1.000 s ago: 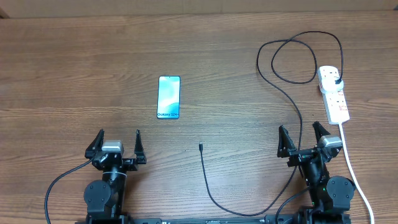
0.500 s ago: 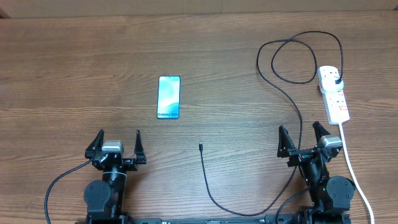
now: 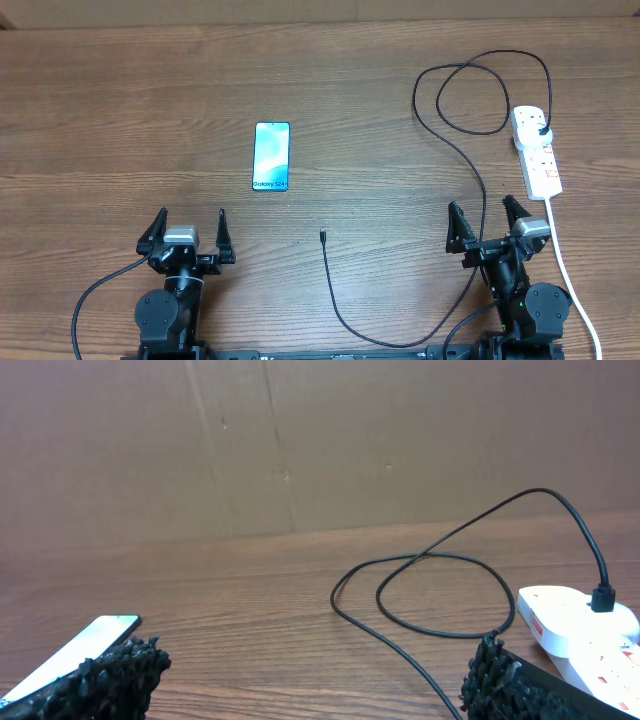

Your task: Plug charger to phone and switch on socket

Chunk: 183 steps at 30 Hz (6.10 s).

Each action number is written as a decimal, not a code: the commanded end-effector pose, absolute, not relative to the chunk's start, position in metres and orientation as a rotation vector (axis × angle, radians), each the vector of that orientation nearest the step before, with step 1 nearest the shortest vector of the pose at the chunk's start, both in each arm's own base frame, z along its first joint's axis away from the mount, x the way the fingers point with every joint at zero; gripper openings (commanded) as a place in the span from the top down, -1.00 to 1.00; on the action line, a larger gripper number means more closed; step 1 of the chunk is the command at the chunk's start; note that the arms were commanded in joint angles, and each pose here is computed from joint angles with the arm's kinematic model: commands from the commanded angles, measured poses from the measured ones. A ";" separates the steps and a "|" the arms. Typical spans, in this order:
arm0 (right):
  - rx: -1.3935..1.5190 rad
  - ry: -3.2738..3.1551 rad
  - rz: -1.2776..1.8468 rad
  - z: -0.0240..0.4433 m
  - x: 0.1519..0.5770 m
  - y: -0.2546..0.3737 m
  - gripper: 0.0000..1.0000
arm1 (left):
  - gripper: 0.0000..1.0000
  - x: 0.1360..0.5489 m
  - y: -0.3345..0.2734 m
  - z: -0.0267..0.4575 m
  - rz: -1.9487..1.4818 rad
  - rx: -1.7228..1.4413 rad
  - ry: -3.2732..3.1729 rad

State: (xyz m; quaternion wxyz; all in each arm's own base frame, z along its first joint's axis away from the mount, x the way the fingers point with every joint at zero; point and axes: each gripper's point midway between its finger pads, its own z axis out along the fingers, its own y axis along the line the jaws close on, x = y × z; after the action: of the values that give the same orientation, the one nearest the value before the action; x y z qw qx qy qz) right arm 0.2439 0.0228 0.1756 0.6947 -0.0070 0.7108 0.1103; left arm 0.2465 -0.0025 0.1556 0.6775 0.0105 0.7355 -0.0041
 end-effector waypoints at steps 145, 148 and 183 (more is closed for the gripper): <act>-0.018 1.582 0.246 0.174 0.244 0.023 -1.00 | -0.99 0.302 -0.058 0.194 -0.561 -0.308 2.865; -0.018 1.582 0.246 0.174 0.244 0.023 -1.00 | -0.99 0.311 -0.059 0.182 -0.566 -0.316 2.886; -0.018 1.582 0.246 0.174 0.244 0.023 -1.00 | -0.99 0.363 -0.101 0.075 -0.052 -0.131 2.989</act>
State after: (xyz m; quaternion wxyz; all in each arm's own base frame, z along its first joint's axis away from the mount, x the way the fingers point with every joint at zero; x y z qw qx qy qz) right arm 0.2439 0.0234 0.1760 0.6952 -0.0085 0.7101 0.1113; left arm 0.3550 -0.1080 0.0778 0.0626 -0.0361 0.9959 -0.0540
